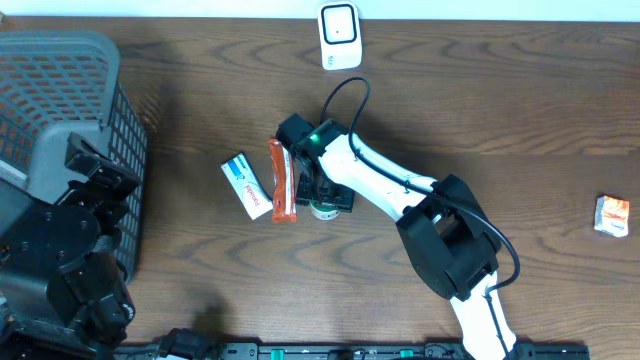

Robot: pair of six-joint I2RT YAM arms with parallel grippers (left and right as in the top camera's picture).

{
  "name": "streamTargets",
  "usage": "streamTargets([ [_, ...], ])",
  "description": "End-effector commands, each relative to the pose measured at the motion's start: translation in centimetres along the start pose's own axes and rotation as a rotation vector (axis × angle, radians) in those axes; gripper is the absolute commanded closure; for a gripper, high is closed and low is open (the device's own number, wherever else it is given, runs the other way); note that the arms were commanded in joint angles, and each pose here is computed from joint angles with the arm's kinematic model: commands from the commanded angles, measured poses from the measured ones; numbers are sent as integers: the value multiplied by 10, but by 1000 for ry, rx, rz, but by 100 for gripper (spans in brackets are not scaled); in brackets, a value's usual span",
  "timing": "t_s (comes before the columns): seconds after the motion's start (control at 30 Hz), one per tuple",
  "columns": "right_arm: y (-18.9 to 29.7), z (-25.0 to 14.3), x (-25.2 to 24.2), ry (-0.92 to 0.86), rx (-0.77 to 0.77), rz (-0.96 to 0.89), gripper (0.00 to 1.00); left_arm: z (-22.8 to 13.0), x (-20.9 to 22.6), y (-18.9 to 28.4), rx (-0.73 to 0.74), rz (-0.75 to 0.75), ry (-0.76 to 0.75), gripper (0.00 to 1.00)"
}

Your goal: Scan the item barcode

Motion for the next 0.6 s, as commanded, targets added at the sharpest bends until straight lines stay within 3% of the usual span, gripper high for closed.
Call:
streamTargets([
  [0.0, -5, 2, -4, 1, 55, -13, 44, 1, 2, -1, -9, 16, -16, 0],
  [0.3, 51, 35, -3, 93, 211, 284, 42, 1, 2, -1, -9, 16, -16, 0],
  [0.57, 68, 59, -45, -1, 375, 453, 42, 1, 2, -1, -9, 16, -16, 0],
])
Point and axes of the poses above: each gripper's point midway between its finger pads, its own y axis back along the fingers, its own x axis along the line the jaws close on, z = x × y, the point moved 6 cm from there along y, back along the fingers, and after that the axes turned 1 degree about y, right-handed, at the moved point
